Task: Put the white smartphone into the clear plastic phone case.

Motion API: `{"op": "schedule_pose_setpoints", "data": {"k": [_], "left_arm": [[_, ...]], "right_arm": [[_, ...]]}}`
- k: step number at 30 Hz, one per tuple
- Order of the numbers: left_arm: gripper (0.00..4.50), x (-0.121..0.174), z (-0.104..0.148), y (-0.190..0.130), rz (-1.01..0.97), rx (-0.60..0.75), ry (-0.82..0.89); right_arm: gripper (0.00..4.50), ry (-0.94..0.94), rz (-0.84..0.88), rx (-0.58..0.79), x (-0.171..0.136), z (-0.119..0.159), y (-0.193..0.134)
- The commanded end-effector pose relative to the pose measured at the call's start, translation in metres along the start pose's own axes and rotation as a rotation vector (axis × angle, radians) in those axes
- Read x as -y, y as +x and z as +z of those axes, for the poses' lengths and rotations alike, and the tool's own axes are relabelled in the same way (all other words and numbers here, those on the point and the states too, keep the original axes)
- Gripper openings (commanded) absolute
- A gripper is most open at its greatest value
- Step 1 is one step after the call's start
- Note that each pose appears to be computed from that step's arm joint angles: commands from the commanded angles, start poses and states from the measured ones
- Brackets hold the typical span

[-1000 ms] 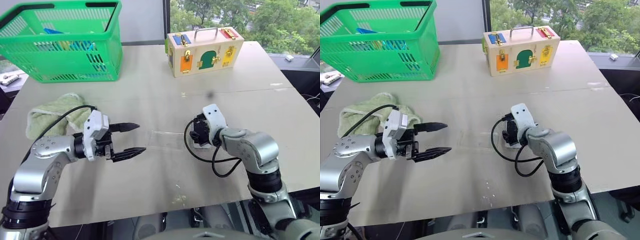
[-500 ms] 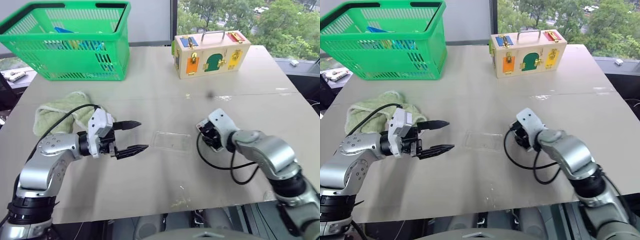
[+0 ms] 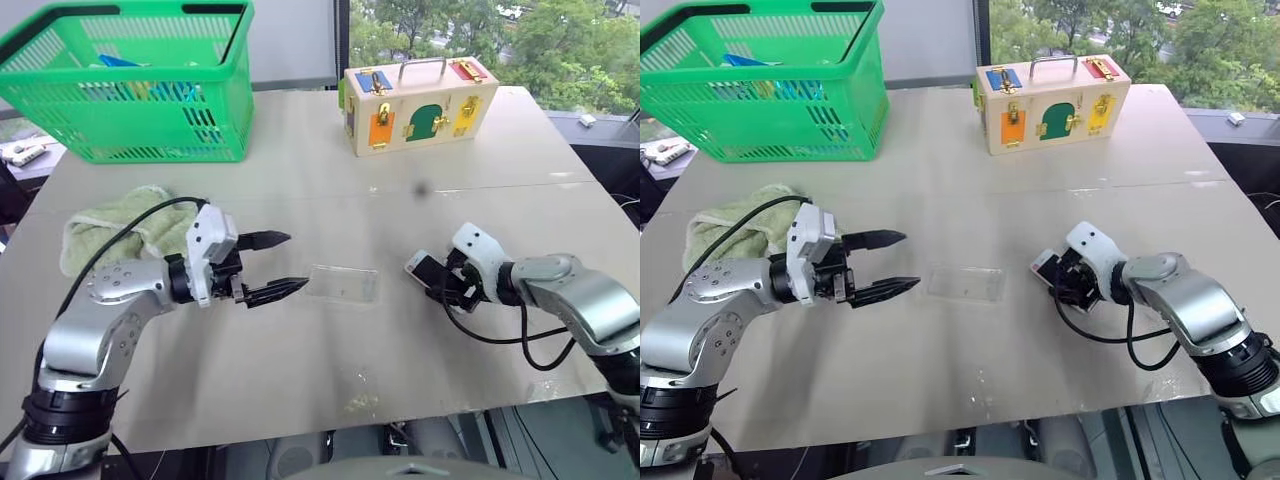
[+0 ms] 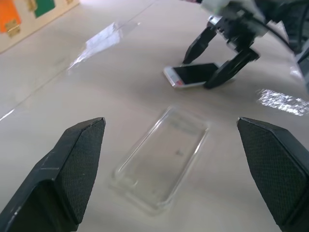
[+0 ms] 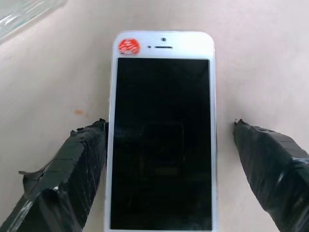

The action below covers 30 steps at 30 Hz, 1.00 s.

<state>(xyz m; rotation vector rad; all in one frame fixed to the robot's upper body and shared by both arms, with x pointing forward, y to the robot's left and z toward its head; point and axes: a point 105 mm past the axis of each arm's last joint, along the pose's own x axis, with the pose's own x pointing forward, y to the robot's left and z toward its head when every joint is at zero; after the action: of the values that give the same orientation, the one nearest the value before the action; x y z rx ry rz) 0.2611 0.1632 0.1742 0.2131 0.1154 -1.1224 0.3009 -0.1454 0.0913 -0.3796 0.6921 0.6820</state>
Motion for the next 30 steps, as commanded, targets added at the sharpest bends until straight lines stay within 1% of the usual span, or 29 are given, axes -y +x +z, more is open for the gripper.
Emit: {"op": "schedule_pose_setpoints", "data": {"k": [1,3,4,6,8,9,11,13,17,20,22,26,28,30], "left_arm": [[4.50,0.008,0.016,-0.003,-0.022,0.012,0.024],[4.50,0.011,0.018,-0.004,-0.049,-0.001,0.013],[4.50,0.012,0.020,-0.004,-0.066,-0.009,0.016],[4.50,0.015,0.021,-0.003,-0.108,-0.027,0.033],[4.50,0.015,0.022,-0.002,-0.132,-0.032,0.033],[4.50,0.014,0.023,-0.002,-0.139,-0.030,0.027],[4.50,0.010,0.025,0.000,-0.140,-0.028,0.027],[4.50,0.005,0.025,0.000,-0.119,-0.017,0.021],[4.50,-0.003,0.019,-0.006,-0.052,-0.009,-0.023],[4.50,-0.007,0.009,-0.012,-0.002,-0.048,-0.009],[4.50,-0.012,0.003,-0.015,0.039,-0.062,-0.005],[4.50,-0.022,-0.015,-0.027,0.090,-0.080,-0.023],[4.50,-0.026,-0.027,-0.037,0.116,-0.094,-0.034],[4.50,-0.028,-0.036,-0.044,0.132,-0.098,-0.038]], "right_arm": [[4.48,0.164,0.015,-0.123,-0.016,-0.029,0.007],[4.48,0.189,0.016,-0.128,-0.023,-0.031,0.010],[4.08,0.194,0.008,-0.132,-0.025,-0.032,0.012],[3.88,0.170,0.003,-0.154,-0.028,-0.039,0.014],[2.98,0.147,0.002,-0.160,-0.028,-0.041,0.013],[2.89,0.140,0.002,-0.158,-0.028,-0.042,0.013],[2.89,0.127,0.003,-0.129,-0.027,-0.038,0.011],[2.89,0.086,0.007,-0.052,-0.024,-0.027,0.008],[2.89,-0.014,0.082,0.154,-0.030,0.017,-0.001],[2.89,-0.139,0.169,0.242,-0.044,0.058,-0.003],[2.88,-0.213,0.220,0.255,-0.054,0.078,0.002],[2.85,-0.359,0.327,0.239,-0.078,0.105,0.016],[2.77,-0.424,0.370,0.205,-0.089,0.111,0.027],[2.77,-0.475,0.386,0.169,-0.095,0.112,0.036]]}}
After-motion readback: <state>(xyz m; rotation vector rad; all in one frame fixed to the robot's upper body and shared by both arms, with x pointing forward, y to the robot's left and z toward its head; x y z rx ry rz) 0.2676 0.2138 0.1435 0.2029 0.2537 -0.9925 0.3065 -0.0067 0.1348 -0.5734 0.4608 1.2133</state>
